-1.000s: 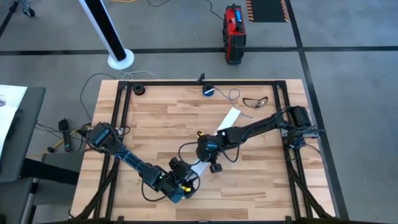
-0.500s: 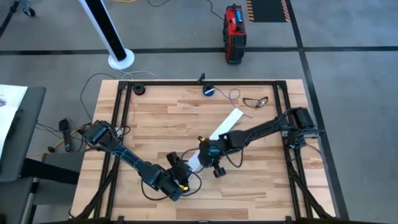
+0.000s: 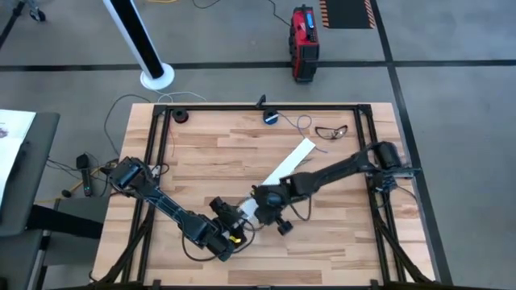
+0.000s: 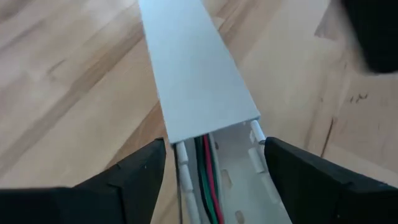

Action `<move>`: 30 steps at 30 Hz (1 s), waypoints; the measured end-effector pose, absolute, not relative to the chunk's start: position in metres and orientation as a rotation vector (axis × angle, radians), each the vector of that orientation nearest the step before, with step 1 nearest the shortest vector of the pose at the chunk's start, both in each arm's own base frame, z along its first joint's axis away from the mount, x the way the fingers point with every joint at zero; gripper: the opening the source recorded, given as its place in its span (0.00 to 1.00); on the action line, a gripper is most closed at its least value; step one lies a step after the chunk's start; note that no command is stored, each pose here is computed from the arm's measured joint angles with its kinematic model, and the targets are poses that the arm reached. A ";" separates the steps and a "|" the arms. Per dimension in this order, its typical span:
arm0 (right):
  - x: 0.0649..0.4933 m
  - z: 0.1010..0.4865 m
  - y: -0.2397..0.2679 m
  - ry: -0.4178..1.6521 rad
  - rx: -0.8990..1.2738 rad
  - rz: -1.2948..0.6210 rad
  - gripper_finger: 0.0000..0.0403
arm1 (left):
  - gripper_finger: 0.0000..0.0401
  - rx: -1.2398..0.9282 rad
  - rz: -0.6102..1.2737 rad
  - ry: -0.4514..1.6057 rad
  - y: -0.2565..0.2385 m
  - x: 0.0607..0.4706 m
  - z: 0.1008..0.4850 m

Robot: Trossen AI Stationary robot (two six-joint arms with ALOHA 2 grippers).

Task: Ziptie cables
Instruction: Close the white cable duct

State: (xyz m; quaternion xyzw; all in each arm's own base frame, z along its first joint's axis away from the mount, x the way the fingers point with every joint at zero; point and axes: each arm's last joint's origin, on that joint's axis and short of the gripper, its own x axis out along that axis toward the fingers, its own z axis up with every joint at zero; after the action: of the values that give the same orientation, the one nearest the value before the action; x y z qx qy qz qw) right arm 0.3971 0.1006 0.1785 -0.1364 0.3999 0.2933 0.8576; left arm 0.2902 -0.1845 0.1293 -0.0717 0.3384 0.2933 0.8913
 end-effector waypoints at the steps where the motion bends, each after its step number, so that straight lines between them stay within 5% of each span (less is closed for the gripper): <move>1: 0.399 0.175 0.094 0.848 -0.280 0.606 0.00 | 0.67 -0.165 0.615 0.686 -0.186 0.289 0.131; 14: 0.419 0.127 0.069 0.866 -0.181 0.651 0.00 | 0.67 -0.368 0.593 0.716 -0.188 0.292 0.133; 30: 0.447 0.129 0.062 0.665 0.084 0.567 0.00 | 0.67 -0.345 0.559 0.808 -0.182 0.294 0.131</move>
State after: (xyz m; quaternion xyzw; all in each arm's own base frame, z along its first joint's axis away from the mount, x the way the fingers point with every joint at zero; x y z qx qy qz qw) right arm 0.4469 0.0618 0.1288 0.0409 0.3219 0.2747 0.9051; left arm 0.2940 -0.1823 0.1307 -0.1649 0.3861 0.2672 0.8674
